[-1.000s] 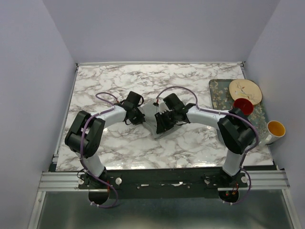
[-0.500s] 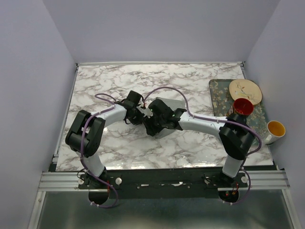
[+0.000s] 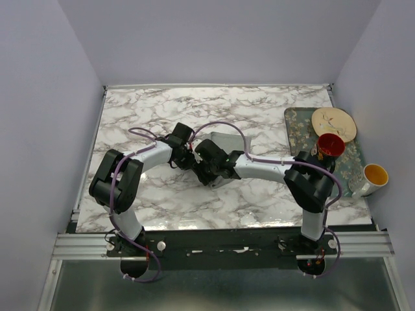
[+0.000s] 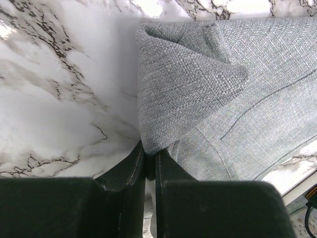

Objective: Fold the napkin, place the utensils inside, and roll it up
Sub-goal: Roll the napkin with the utensil

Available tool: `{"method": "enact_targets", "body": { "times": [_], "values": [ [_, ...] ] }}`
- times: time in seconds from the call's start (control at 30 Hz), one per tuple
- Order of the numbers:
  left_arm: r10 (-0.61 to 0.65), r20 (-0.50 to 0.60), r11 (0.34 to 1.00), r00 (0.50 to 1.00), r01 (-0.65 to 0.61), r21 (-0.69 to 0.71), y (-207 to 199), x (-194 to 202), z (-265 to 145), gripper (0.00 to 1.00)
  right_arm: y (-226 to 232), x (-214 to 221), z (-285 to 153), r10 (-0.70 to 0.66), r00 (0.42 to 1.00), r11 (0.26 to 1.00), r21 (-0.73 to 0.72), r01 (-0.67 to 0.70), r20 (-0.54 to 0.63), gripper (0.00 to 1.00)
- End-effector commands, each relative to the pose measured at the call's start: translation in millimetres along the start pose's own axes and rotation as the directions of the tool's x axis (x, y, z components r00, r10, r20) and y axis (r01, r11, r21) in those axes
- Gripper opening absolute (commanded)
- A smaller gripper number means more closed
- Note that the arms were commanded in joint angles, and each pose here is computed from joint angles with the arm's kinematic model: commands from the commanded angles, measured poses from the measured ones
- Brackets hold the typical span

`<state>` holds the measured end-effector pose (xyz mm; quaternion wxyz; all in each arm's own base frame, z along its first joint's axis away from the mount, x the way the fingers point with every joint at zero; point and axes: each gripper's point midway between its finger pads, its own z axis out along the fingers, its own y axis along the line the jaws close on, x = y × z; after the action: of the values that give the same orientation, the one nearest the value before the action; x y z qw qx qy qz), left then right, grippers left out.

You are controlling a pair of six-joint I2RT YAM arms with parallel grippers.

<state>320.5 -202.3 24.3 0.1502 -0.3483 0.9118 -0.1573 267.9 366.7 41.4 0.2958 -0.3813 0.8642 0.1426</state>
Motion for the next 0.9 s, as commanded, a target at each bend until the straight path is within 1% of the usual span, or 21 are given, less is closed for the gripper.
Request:
{"method": "enact_targets", "body": {
  "times": [0.0, 0.2, 0.4, 0.43, 0.6, 0.7, 0.73, 0.8, 0.83, 0.87],
  "values": [
    [0.018, -0.018, 0.985, 1.0, -0.02, -0.169, 42, 9, 5, 0.0, -8, -5, 12, -0.032, 0.999, 0.997, 0.065, 0.032, 0.007, 0.59],
    [0.015, -0.025, 0.987, 1.0, -0.019, -0.161, 40, 10, 1, 0.0, -7, 23, 24, -0.022, 0.998, 0.996, 0.079, 0.027, -0.059, 0.56],
    [0.017, -0.028, 0.989, 0.999, -0.021, -0.148, 35, 10, -6, 0.0, -16, 43, 29, 0.017, 0.995, 0.991, 0.131, -0.004, -0.099, 0.45],
    [0.01, -0.031, 0.989, 0.999, -0.015, -0.147, 35, 11, -7, 0.0, -16, 46, 30, 0.026, 0.994, 0.99, 0.137, -0.011, -0.108, 0.4],
    [-0.009, -0.054, 0.991, 0.999, 0.001, -0.133, 33, 15, -10, 0.0, -13, 59, 41, 0.033, 0.988, 0.991, 0.13, -0.013, -0.152, 0.35],
    [-0.004, -0.042, 0.992, 0.999, -0.001, -0.129, 33, 14, -14, 0.0, -12, 63, 41, 0.03, 0.986, 0.993, 0.119, -0.011, -0.162, 0.17],
    [-0.003, -0.041, 0.991, 0.999, -0.003, -0.131, 34, 14, -14, 0.0, -12, 66, 42, 0.022, 0.986, 0.993, 0.115, -0.003, -0.168, 0.09],
    [0.014, -0.043, 0.993, 0.999, -0.019, -0.119, 34, 14, -17, 0.0, -3, 69, 42, 0.005, 0.986, 0.998, 0.058, 0.005, -0.168, 0.01],
    [0.034, -0.043, 0.994, 0.999, -0.038, -0.098, 30, 13, -17, 0.0, 1, 66, 41, 0.004, 0.989, 1.0, 0.03, 0.0, -0.149, 0.01],
    [0.052, -0.044, 0.995, 0.998, -0.055, -0.079, 28, 12, -18, 0.0, 5, 71, 40, 0.004, 0.987, 1.0, -0.001, -0.004, -0.159, 0.01]
  ]
}}
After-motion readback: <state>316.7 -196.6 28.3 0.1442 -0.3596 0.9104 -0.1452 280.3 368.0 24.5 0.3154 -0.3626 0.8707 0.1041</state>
